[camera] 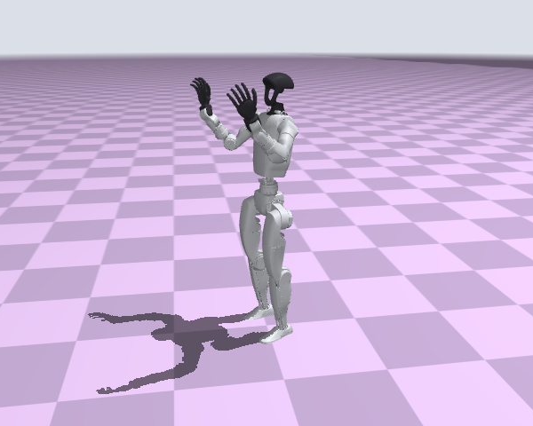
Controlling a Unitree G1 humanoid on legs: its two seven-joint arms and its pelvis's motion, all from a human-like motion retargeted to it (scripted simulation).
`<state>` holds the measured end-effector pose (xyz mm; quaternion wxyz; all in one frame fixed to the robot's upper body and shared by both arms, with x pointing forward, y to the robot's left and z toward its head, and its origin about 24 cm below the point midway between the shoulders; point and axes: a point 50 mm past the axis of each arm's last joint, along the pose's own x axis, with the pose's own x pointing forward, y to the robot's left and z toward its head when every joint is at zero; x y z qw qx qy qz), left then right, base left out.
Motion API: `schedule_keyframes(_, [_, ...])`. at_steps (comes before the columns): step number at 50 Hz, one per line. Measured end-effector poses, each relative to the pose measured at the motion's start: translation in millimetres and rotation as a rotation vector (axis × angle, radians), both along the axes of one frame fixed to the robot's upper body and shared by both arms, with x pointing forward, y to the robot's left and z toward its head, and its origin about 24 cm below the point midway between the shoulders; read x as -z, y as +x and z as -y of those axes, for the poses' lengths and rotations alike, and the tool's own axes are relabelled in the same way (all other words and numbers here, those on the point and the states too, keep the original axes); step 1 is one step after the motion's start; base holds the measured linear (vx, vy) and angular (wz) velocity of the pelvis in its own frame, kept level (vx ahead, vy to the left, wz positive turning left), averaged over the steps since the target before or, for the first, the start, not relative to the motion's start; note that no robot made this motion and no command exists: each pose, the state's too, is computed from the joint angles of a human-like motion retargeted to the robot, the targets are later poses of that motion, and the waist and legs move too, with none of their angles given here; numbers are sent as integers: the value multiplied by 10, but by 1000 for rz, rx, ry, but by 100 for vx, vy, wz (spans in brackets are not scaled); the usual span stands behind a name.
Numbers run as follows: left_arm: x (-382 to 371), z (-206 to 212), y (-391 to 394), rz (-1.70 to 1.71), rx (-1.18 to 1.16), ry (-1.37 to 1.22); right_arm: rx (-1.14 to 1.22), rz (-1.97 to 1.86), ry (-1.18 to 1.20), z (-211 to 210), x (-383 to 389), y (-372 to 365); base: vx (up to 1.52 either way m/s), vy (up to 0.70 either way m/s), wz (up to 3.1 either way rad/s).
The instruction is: In place motions
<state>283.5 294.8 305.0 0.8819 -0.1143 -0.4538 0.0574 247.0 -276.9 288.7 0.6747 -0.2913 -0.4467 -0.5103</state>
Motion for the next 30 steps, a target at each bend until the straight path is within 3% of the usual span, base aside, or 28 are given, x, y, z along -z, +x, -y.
schedule_keyframes(3, [-220,59,-257,209,-206,130,-52,108,-156,-189,-125,-93,0,0,0])
schedule_keyframes(10, [-532,586,-766,768,-935,663,263,350,-859,-830,-413,-459,0,0,0])
schedule_keyframes(12, [-543,705,-851,917,-1035,711,320,402,-987,-966,-429,-528,0,0,0])
schedule_keyframes(15, [-487,816,-881,999,-1004,710,296,443,-1068,-1070,-405,-571,0,0,0])
schedule_keyframes(19, [-432,695,-820,841,-885,603,312,397,-958,-900,-369,-545,0,0,0])
schedule_keyframes(30, [64,-107,-172,8,-477,183,343,143,-268,-69,-34,-291,0,0,0])
